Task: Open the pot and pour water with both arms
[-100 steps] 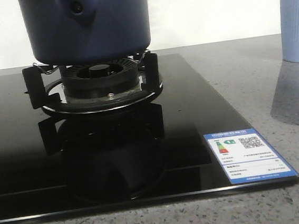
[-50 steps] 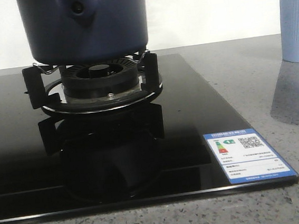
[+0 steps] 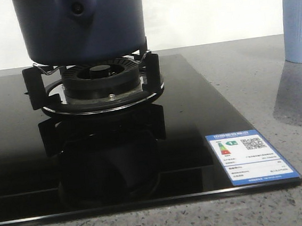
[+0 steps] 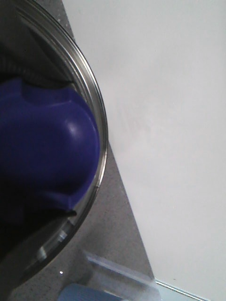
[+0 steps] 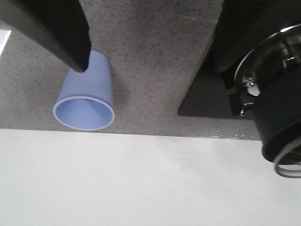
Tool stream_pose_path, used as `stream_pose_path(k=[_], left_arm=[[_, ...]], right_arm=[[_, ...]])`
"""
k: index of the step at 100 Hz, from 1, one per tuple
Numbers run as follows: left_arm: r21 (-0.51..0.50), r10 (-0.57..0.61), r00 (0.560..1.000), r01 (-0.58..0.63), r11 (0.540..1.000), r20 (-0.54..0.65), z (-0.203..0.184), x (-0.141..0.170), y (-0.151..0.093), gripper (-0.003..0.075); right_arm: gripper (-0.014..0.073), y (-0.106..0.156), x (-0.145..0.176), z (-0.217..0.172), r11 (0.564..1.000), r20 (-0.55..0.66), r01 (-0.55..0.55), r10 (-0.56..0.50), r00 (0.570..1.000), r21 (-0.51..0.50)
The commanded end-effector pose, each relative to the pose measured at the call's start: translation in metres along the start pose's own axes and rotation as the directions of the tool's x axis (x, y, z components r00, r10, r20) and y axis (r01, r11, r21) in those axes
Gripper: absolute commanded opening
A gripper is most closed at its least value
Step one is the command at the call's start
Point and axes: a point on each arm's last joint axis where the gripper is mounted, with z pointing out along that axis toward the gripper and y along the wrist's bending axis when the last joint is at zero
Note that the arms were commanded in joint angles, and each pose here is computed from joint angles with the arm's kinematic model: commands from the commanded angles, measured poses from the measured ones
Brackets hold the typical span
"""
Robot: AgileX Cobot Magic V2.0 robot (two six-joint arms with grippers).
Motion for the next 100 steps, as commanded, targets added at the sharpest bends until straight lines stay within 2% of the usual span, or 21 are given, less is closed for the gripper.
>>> stream_pose_path(k=[1,17,28,57,75,89,100], left_arm=[[-0.039,-0.003,0.979,0.012,0.999,0.202,-0.029,-0.042,0.004,0.0356],[-0.064,0.0,0.962,0.018,0.998,0.273,-0.053,-0.059,0.011,0.0356],[-0.077,0.009,0.949,0.016,0.997,0.315,-0.069,-0.068,0.015,0.0356],[-0.088,0.016,0.921,0.019,0.996,0.388,-0.098,-0.083,0.016,0.0356],[-0.087,0.017,0.917,0.019,0.996,0.398,-0.102,-0.085,0.016,0.0356],[-0.087,0.017,0.917,0.019,0.996,0.398,-0.102,-0.085,0.016,0.0356],[-0.087,0.017,0.917,0.019,0.996,0.398,-0.102,-0.085,0.016,0.0356]], right_arm=[[0.0495,-0.008,0.001,0.007,0.997,0.101,0.005,-0.013,0.995,0.077],[0.0495,-0.019,0.033,0.028,0.988,0.079,-0.009,-0.003,0.997,0.156],[0.0495,-0.025,0.046,0.047,0.983,0.019,-0.01,0.007,1.0,0.181],[0.0495,-0.043,0.064,0.097,0.958,-0.028,0.008,0.001,1.0,0.288],[0.0495,-0.04,0.07,0.129,0.961,-0.055,0.038,-0.023,0.998,0.275],[0.0495,-0.037,0.07,0.149,0.961,-0.048,0.059,-0.048,0.998,0.269],[0.0495,-0.042,0.071,0.156,0.946,0.002,0.022,-0.024,1.0,0.323]])
